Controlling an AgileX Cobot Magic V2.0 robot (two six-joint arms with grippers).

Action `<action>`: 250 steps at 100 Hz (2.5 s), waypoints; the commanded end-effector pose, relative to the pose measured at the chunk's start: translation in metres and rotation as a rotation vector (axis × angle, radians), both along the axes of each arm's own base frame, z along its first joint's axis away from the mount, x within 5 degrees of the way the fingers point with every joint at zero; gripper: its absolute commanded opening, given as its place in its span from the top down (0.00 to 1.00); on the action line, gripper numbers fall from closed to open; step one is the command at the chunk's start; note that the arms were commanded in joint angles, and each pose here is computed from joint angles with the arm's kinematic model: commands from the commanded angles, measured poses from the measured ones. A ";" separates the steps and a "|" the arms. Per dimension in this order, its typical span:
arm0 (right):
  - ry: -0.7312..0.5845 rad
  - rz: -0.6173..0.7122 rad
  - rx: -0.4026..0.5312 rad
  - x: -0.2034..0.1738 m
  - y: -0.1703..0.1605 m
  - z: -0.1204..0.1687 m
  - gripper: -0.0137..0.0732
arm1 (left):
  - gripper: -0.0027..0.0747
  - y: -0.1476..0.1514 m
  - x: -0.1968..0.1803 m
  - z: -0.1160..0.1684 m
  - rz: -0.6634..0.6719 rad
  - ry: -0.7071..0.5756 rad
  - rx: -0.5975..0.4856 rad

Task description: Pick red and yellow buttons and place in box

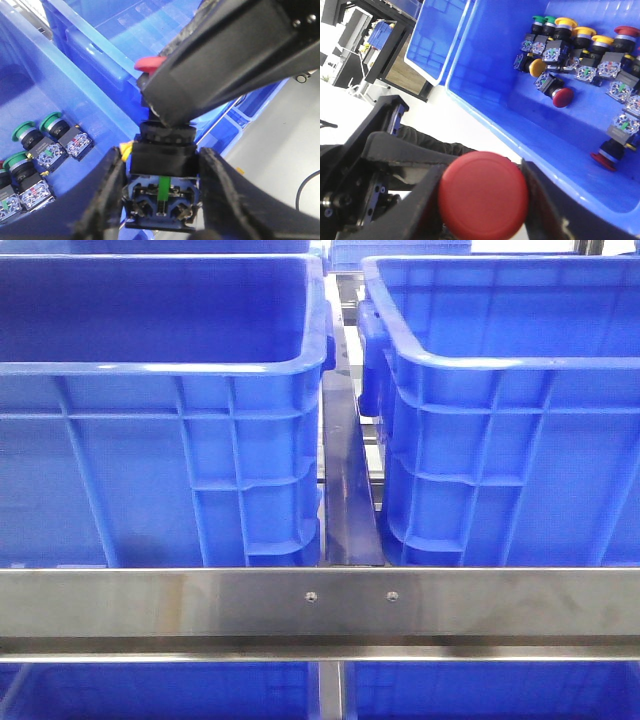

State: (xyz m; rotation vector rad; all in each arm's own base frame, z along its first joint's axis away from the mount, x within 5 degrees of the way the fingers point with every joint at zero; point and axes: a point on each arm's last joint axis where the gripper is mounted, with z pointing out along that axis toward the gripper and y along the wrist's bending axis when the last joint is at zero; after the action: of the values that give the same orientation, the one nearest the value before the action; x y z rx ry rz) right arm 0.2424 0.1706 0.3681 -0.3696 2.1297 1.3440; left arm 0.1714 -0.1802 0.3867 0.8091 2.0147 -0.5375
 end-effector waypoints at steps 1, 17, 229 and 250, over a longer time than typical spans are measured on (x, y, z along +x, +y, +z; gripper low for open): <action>-0.062 0.002 0.072 -0.006 -0.001 0.023 0.63 | 0.53 0.000 -0.002 0.020 -0.001 -0.078 -0.094; -0.098 -0.009 0.061 -0.004 -0.002 0.024 0.63 | 0.17 0.000 -0.002 0.019 0.000 -0.077 -0.093; -0.630 -0.822 -0.428 0.076 -0.115 0.026 0.63 | 0.99 0.176 -0.113 -0.015 0.743 -0.332 -0.229; -0.619 -0.897 -0.539 0.109 -0.127 -0.007 0.63 | 0.99 0.176 -0.113 -0.015 0.743 -0.332 -0.229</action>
State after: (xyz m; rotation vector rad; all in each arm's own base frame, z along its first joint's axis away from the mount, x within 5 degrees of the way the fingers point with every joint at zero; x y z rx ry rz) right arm 0.3448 0.0575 0.3450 -0.0432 1.8288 0.2077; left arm 0.0581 -0.0037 0.3580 -0.0140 1.8212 -0.1536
